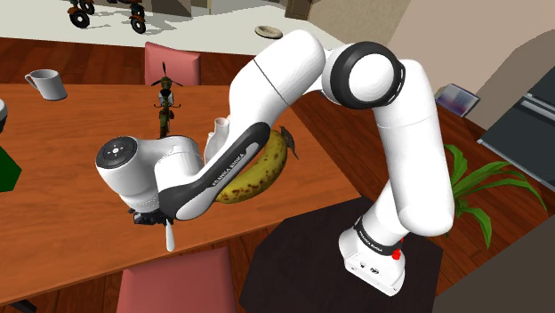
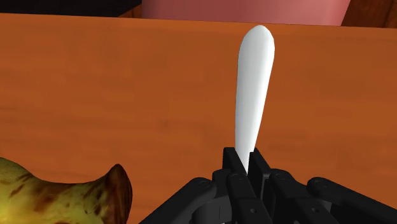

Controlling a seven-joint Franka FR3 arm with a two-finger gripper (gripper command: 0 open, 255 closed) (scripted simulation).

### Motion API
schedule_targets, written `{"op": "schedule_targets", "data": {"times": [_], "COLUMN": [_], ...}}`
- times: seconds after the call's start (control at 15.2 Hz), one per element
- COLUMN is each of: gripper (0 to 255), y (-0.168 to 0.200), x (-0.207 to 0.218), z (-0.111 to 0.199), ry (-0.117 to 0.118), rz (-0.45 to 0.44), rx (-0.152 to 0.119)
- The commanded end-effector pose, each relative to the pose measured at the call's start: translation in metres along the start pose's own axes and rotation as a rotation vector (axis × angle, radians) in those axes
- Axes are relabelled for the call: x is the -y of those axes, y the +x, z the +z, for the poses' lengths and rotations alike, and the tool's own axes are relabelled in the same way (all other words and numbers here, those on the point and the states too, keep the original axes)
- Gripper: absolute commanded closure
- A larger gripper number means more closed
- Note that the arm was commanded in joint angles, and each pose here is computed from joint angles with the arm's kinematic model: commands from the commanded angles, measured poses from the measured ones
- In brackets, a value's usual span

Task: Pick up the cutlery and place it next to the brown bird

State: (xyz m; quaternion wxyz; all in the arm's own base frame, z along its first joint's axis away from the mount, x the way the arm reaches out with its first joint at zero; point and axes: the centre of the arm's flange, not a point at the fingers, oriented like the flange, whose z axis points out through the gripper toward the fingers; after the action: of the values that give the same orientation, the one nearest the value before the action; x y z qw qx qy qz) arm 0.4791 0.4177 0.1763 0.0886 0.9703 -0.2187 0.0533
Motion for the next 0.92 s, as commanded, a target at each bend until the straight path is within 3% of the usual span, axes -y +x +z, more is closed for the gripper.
{"op": "schedule_targets", "data": {"times": [0.0,0.86], "gripper": [255,255], "y": [0.001,0.011], "x": [-0.001,-0.011], "z": [-0.004,-0.071], "ry": [-0.002,-0.002], "rz": [0.000,0.000], "rx": [0.001,0.001]}}
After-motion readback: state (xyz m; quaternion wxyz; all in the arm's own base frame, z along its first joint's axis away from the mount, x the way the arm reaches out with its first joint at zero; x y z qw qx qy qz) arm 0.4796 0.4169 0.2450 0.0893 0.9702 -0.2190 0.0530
